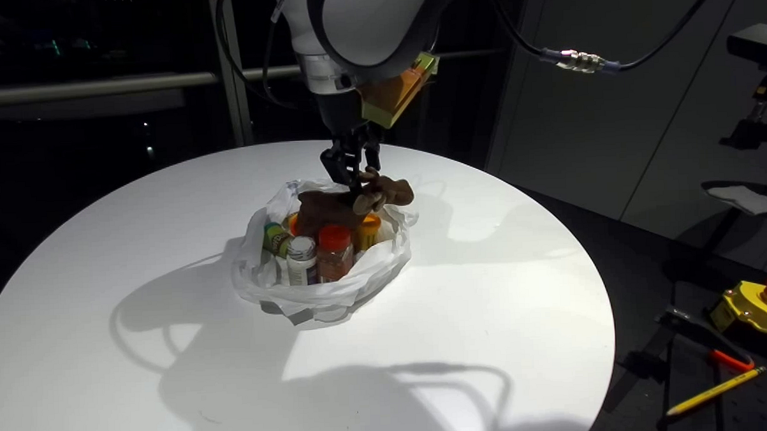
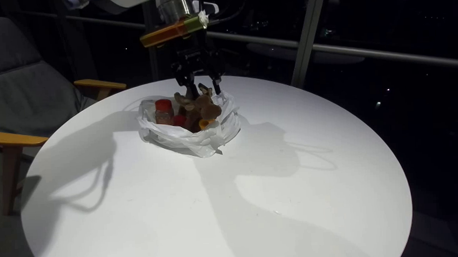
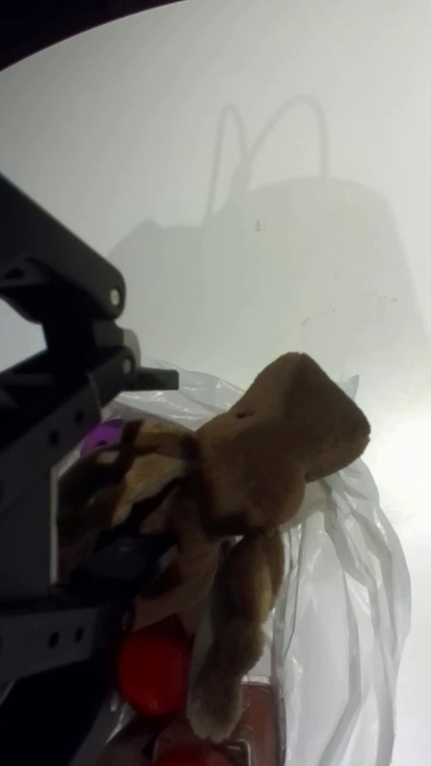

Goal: Pick up the objects from the plastic bag and put them on the table.

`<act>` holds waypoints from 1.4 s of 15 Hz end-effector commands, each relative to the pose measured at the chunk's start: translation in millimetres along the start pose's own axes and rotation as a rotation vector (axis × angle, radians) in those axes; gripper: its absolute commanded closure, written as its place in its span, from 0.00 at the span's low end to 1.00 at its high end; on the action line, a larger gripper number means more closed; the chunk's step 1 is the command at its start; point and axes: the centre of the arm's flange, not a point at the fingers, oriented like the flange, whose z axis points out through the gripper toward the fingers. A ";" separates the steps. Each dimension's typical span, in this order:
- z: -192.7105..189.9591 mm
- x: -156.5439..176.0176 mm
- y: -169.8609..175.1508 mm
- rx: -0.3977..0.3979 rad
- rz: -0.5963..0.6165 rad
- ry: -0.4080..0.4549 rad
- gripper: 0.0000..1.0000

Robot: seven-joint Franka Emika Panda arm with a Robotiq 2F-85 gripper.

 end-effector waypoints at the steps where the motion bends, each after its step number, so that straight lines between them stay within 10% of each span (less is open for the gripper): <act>1: -10.4 4.7 2.6 -0.027 0.044 -0.025 0.67; 6: -17.9 -2.7 7.7 0.004 0.123 -0.048 0.99; 21: -158.2 -116.1 135.1 0.221 0.595 0.228 0.98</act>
